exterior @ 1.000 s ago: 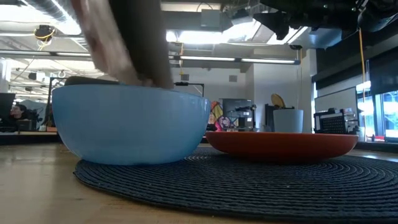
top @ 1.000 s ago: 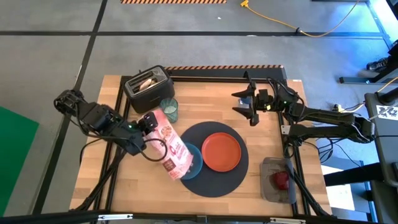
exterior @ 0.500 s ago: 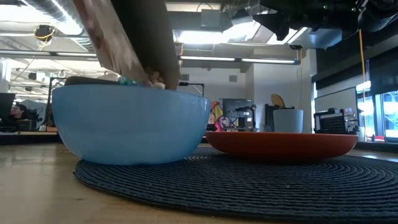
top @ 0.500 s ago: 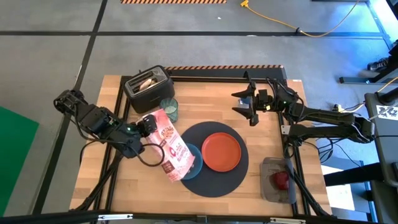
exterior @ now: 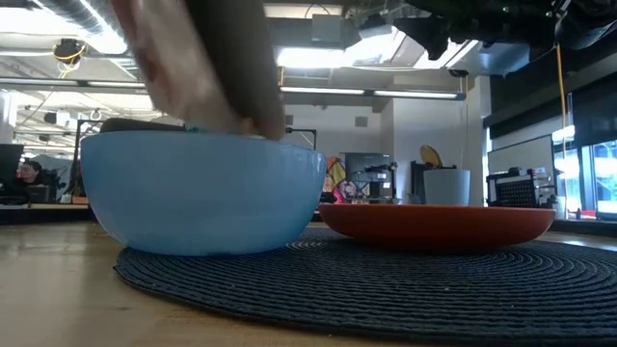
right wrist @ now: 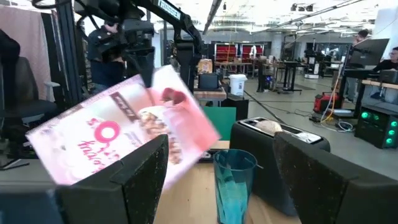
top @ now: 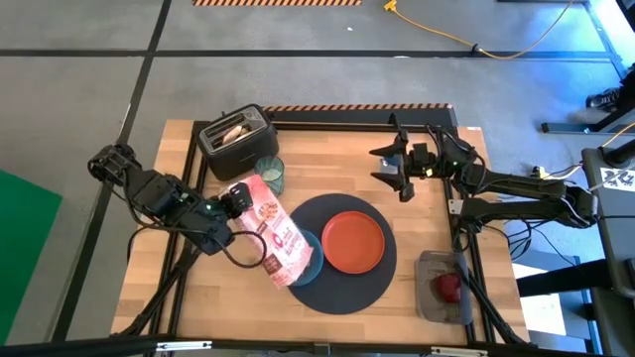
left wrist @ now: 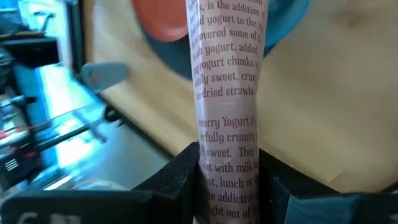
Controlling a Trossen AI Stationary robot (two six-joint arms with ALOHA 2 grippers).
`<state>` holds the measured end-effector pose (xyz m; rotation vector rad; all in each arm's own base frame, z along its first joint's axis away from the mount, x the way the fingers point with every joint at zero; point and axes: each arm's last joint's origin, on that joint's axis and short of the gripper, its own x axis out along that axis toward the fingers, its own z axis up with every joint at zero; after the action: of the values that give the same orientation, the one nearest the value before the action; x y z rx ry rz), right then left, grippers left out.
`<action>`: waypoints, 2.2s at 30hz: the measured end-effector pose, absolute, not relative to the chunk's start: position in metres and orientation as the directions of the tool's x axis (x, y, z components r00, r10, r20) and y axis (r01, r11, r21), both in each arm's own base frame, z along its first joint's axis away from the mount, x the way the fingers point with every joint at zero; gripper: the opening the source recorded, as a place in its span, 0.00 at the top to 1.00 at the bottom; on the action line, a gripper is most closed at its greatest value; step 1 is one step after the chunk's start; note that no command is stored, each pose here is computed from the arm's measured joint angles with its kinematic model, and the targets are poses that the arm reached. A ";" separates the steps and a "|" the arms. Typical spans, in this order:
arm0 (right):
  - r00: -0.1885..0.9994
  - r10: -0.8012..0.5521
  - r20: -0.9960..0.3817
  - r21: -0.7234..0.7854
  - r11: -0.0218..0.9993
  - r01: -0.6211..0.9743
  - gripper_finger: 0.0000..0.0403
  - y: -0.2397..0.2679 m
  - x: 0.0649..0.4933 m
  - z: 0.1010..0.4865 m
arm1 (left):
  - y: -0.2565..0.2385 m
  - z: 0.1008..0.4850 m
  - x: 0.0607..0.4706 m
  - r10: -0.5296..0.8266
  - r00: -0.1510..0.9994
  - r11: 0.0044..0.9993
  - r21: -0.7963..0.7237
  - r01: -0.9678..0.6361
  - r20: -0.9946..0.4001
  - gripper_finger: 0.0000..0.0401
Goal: Arrange a breakfast setting
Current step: Pour the cereal from the cereal box into the bowl
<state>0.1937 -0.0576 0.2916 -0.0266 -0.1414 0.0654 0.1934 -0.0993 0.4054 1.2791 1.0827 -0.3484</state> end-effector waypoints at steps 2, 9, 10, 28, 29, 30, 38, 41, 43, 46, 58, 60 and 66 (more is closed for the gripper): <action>0.987 0.069 0.144 -0.030 0.997 -0.065 0.30 -0.054 0.195 0.292 | -0.097 0.405 0.196 0.372 0.501 0.290 0.611 0.737 -0.781 0.73; 0.973 0.138 0.187 -0.061 0.990 -0.128 0.30 -0.038 0.198 0.296 | -0.098 0.401 0.202 0.341 0.465 0.309 0.565 0.765 -0.817 0.73; 0.972 0.145 0.187 -0.064 0.989 -0.136 0.30 -0.037 0.198 0.296 | -0.098 0.401 0.201 0.325 0.460 0.322 0.554 0.768 -0.826 0.73; 0.971 0.193 0.139 -0.083 0.980 -0.183 0.30 -0.008 0.221 0.287 | -0.095 0.408 0.189 0.275 0.481 0.445 0.554 0.704 -0.832 0.73; 0.974 0.183 0.131 -0.092 0.981 -0.172 0.30 -0.003 0.226 0.287 | -0.093 0.409 0.189 0.277 0.483 0.465 0.556 0.689 -0.831 0.73; 0.976 0.176 0.125 -0.103 0.981 -0.164 0.30 0.003 0.230 0.287 | -0.091 0.410 0.188 0.278 0.485 0.484 0.557 0.675 -0.829 0.73; 0.996 0.089 0.021 -0.132 0.988 -0.086 0.30 0.057 0.260 0.270 | -0.090 0.410 0.187 0.200 0.456 0.544 0.486 0.684 -0.867 0.73; 0.997 0.073 -0.018 -0.139 0.987 -0.074 0.30 0.078 0.270 0.263 | -0.090 0.410 0.187 0.198 0.456 0.544 0.484 0.685 -0.868 0.73; 0.997 0.072 -0.033 -0.145 0.987 -0.076 0.30 0.091 0.277 0.259 | -0.089 0.410 0.187 0.200 0.456 0.542 0.485 0.686 -0.867 0.73; 0.997 0.066 -0.039 -0.154 0.985 -0.071 0.30 0.106 0.291 0.257 | -0.086 0.410 0.188 0.207 0.452 0.552 0.485 0.678 -0.868 0.73; 0.998 -0.040 -0.042 -0.240 0.970 0.029 0.30 0.147 0.355 0.255 | -0.067 0.410 0.196 0.239 0.425 0.616 0.475 0.629 -0.873 0.73; 0.997 -0.054 -0.053 -0.249 0.968 0.040 0.30 0.149 0.361 0.259 | -0.066 0.410 0.196 0.220 0.417 0.625 0.455 0.634 -0.882 0.73; 0.948 -0.293 -0.123 -0.384 0.895 0.227 0.30 0.161 0.360 0.275 | -0.065 0.410 0.197 0.207 0.414 0.641 0.443 0.627 -0.886 0.73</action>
<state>0.3602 0.1606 0.2754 -0.3752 0.1799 -0.2707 0.1968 -0.0649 0.4096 0.8759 1.1462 -0.3112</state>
